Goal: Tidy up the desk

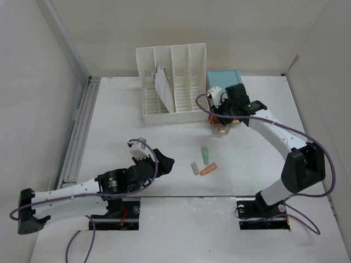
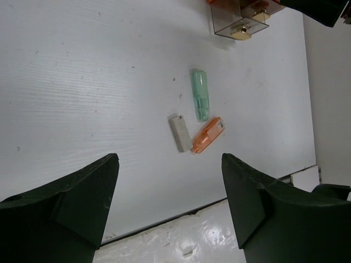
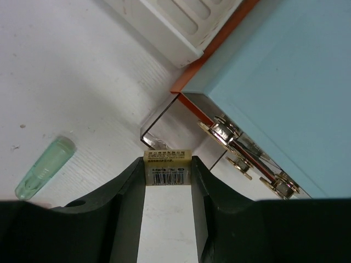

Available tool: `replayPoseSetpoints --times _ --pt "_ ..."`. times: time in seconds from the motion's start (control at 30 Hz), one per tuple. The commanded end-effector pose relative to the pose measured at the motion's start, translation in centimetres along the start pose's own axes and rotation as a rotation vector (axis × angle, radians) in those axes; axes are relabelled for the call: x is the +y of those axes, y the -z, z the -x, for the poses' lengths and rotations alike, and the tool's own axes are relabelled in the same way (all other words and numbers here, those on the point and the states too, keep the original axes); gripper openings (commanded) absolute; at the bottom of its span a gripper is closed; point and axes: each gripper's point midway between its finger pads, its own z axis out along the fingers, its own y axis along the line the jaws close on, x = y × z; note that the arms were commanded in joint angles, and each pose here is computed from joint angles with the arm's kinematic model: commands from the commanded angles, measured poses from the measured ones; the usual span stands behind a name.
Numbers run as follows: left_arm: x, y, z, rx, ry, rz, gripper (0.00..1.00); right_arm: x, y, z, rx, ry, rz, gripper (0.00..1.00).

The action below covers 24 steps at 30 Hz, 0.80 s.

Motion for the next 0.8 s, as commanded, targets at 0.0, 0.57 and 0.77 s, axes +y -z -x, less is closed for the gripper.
replayPoseSetpoints --times 0.0,0.57,0.77 --pt "-2.2 0.5 1.4 -0.029 0.029 -0.059 0.73 -1.5 0.6 0.4 -0.001 -0.06 -0.039 0.0" --pt "-2.5 0.8 1.6 -0.027 0.04 -0.077 0.73 -3.0 -1.4 -1.5 0.068 -0.306 -0.135 0.0" --pt "-2.4 0.9 1.7 -0.03 0.046 -0.083 0.73 -3.4 -2.2 -1.9 0.074 -0.36 -0.168 0.0"
